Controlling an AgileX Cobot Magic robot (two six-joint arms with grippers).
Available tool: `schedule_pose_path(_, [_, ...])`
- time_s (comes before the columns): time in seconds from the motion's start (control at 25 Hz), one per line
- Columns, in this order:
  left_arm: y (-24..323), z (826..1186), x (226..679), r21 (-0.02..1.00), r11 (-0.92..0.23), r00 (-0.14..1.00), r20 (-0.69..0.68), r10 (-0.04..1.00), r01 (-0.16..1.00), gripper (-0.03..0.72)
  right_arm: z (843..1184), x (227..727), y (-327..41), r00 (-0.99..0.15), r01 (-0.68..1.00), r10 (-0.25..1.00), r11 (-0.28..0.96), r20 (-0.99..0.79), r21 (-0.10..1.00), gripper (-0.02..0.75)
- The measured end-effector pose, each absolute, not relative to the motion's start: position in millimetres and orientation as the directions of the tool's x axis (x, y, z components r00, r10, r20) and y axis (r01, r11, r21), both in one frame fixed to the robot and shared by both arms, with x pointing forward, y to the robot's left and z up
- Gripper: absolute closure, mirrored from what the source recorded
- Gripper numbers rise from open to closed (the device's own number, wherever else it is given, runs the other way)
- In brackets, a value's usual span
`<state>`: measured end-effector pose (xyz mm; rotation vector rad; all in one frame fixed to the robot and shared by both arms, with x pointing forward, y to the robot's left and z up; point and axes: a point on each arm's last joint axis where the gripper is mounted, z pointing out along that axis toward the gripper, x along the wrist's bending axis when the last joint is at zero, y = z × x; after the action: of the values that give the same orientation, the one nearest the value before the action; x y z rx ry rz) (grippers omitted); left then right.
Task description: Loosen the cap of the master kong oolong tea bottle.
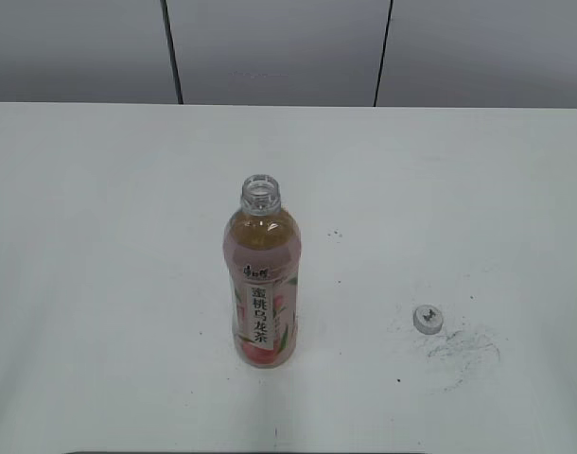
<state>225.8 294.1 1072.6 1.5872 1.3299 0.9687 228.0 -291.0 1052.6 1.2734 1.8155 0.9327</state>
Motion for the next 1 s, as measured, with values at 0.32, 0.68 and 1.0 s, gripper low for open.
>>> schedule_pose_path(0.32, [294.1, 1072.6, 225.8, 0.932, -0.095, 0.140, 0.048, 0.989, 0.349, 0.167, 1052.7, 228.0, -291.0, -0.253, 0.435, 0.956, 0.250, -0.149, 0.865, 0.199])
schedule_pose_path(0.68, [294.1, 1072.6, 225.8, 0.932, -0.094, 0.139, 0.048, 0.989, 0.349, 0.167, 1052.7, 228.0, -291.0, -0.253, 0.435, 0.956, 0.250, -0.149, 0.865, 0.199])
schedule_pose_path(1.0, [294.1, 1072.6, 225.8, 0.932, -0.094, 0.139, 0.048, 0.989, 0.349, 0.167, 1052.7, 228.0, -291.0, -0.253, 0.435, 0.956, 0.250, -0.149, 0.865, 0.199])
